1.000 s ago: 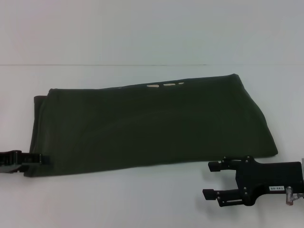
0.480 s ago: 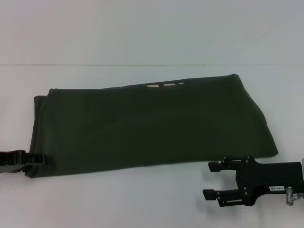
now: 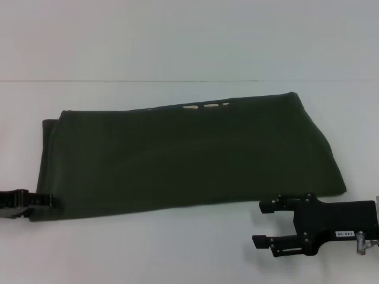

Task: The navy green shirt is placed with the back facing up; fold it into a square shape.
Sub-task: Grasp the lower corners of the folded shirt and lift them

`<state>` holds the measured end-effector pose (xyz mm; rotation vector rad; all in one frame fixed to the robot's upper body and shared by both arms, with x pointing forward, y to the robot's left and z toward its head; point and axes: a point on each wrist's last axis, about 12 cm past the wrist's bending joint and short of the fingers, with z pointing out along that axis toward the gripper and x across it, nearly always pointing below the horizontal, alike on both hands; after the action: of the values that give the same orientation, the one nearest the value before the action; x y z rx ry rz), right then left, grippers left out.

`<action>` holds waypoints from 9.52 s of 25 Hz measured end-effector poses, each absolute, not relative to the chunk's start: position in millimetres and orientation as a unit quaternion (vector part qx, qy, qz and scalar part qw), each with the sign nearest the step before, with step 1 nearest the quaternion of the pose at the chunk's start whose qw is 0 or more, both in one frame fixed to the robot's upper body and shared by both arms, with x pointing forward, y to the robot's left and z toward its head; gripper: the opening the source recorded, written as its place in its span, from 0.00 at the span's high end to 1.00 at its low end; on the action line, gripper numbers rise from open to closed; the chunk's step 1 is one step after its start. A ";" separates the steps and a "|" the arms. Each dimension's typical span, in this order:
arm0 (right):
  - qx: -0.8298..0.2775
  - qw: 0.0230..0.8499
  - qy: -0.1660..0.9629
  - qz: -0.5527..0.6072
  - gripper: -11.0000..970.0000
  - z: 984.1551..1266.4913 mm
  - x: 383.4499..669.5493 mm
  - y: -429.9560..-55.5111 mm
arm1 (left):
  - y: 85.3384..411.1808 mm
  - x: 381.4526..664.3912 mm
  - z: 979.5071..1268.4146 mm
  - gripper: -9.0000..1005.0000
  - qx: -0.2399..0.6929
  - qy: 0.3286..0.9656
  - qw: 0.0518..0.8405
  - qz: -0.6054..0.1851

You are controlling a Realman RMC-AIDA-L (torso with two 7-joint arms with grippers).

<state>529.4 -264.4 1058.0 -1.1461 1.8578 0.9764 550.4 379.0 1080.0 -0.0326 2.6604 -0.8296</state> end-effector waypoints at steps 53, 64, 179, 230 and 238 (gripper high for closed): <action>-0.446 0.362 0.725 0.380 0.14 1057.8 530.3 -262.6 | 367.9 566.7 1090.0 0.19 0.020 0.954 0.147 -0.262; -0.447 0.360 0.725 0.380 0.14 1057.6 530.4 -262.3 | 363.6 567.6 1091.6 0.22 0.024 0.950 0.145 -0.276; -0.085 0.177 0.963 0.185 0.15 1110.7 614.6 -301.8 | 354.7 583.9 1097.2 0.98 0.079 0.958 0.153 -0.228; -0.098 0.163 0.960 0.204 0.85 1103.2 614.3 -290.3 | 355.5 586.3 1099.8 0.98 0.079 0.958 0.158 -0.224; -0.107 0.159 0.959 0.210 0.96 1104.8 613.5 -288.4 | 357.0 586.4 1100.9 0.98 0.079 0.959 0.159 -0.223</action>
<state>613.5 -288.4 1104.8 -0.3044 2.7397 0.6008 586.4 357.0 1100.9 0.2269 2.7409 -0.6373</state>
